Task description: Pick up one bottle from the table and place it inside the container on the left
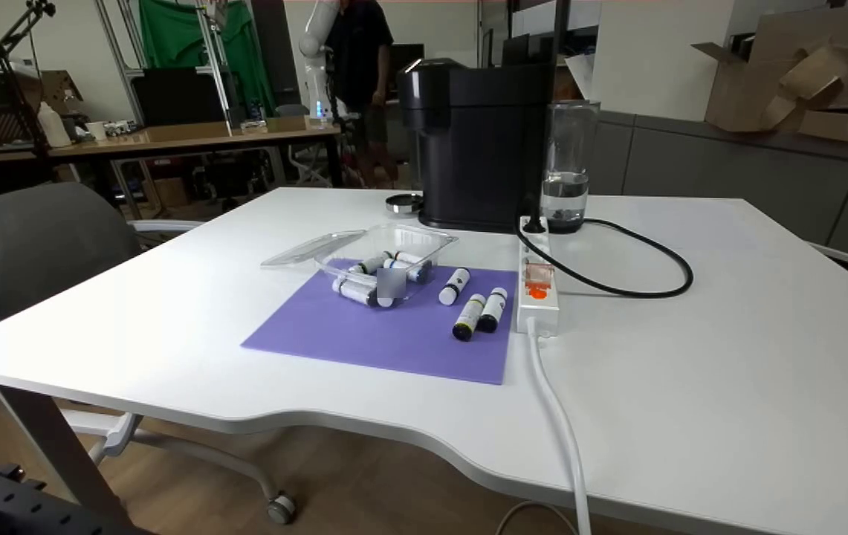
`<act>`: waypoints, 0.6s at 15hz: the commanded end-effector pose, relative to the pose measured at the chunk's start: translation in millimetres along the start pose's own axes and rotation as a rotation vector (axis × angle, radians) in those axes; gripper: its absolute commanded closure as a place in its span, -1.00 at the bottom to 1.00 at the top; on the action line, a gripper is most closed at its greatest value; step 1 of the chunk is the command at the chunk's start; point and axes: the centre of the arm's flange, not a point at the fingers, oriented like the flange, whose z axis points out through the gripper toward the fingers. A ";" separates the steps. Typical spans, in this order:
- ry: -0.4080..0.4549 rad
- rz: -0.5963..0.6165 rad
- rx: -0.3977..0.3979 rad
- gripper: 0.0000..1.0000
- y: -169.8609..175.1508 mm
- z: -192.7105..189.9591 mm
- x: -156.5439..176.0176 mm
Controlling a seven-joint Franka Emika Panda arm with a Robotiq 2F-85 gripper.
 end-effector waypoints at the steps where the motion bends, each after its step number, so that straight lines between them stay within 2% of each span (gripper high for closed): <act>1: -0.001 -0.068 0.059 -1.00 0.4 36.5 7.9; 4: -0.019 -0.091 0.180 -1.00 -8.6 63.7 9.0; 5: -0.013 -0.081 0.131 -1.00 -9.7 52.5 5.3; 7: -0.031 -0.088 0.162 -1.00 -13.3 65.1 5.5; 9: -0.024 -0.089 0.152 -1.00 -19.3 60.2 4.1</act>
